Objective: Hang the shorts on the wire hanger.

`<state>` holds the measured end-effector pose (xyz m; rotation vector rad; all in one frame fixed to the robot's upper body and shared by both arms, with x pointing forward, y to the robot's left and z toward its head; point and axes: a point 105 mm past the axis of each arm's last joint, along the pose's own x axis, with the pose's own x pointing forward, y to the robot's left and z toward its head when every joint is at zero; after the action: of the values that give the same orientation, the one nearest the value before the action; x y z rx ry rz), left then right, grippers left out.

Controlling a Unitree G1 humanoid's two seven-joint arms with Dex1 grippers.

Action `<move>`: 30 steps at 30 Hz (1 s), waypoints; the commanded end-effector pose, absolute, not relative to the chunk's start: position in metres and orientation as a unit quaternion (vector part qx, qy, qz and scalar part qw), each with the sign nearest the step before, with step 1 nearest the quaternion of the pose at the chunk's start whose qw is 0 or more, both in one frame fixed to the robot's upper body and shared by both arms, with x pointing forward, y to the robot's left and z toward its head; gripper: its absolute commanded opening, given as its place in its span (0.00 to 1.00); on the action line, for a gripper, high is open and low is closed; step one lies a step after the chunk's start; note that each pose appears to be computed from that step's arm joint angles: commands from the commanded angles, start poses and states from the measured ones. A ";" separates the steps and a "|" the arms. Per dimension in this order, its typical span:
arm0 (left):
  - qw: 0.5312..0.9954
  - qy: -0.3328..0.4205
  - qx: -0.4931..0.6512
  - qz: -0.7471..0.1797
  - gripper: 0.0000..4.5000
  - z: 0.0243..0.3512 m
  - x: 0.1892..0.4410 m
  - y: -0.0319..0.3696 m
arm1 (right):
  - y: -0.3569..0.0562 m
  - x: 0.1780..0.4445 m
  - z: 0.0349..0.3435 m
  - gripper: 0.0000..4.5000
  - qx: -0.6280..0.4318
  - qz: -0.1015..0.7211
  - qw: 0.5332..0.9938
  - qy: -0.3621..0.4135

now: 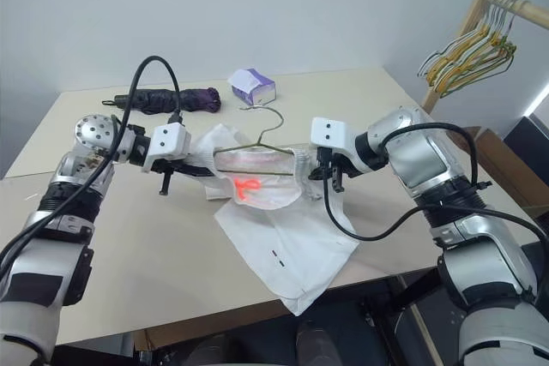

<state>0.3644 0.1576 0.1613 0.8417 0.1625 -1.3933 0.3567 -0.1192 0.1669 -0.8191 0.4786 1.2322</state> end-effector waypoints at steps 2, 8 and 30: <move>0.676 0.020 0.377 -0.633 0.06 0.186 0.363 0.149 | -0.121 0.355 0.187 0.00 -0.340 0.548 0.738 0.200; 0.712 -0.016 0.334 -0.617 0.47 0.198 0.367 0.154 | -0.136 0.337 0.180 0.00 -0.285 0.545 0.754 0.230; 0.808 -0.187 0.055 -0.556 1.00 0.281 0.336 0.106 | -0.262 0.285 0.123 0.00 0.049 0.117 0.940 0.316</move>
<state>0.3502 0.1119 0.2576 0.1758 -0.3313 -1.1711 0.2816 -0.2388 0.1047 0.1000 0.7081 0.3875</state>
